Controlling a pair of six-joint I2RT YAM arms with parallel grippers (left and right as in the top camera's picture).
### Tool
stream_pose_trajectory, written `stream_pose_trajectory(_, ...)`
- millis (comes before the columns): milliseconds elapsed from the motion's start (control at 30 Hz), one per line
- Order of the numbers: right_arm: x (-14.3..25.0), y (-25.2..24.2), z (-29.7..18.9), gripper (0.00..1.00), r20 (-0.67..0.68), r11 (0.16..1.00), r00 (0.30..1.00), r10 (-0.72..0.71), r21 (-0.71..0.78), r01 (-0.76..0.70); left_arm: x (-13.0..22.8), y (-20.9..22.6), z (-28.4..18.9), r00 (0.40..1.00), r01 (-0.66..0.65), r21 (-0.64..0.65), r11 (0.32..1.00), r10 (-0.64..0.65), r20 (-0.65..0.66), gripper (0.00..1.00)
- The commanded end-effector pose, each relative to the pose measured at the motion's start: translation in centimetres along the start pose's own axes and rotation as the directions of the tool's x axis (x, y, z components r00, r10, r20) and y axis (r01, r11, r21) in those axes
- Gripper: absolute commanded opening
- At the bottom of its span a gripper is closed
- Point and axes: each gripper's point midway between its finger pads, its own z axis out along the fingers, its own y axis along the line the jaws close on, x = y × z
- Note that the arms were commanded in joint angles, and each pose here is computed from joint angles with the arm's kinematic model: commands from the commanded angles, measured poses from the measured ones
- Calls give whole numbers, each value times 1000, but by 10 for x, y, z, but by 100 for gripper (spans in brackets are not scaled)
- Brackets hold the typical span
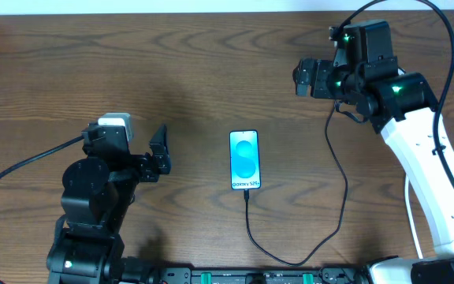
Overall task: Plug charger to phone and switch on socket
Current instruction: 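Move the right gripper up to the white power strip's switch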
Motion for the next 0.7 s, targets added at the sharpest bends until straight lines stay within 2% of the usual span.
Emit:
stream_pose_trajectory(0, -7, 5, -9, 99, 23, 999, 999, -44, -21, 44, -3, 3, -1, 1000, -16, -15, 1000, 16, 10, 90)
stream_pose_trajectory(167, -16, 7, -25, 99, 24, 997, 998, -64, -47, 65, -3, 3, -1, 1000, -15, -15, 1000, 16, 10, 90)
stream_pose_trajectory(333, -37, -11, -64, 99, 39, 998, 997, -62, -26, 63, -3, 3, -1, 1000, -16, -15, 1000, 16, 10, 90)
stream_pose_trajectory(667, -70, -101, -155, 99, 134, 993, 991, 7, 112, -22, -3, 3, -1, 1000, -15, -15, 1000, 16, 10, 90)
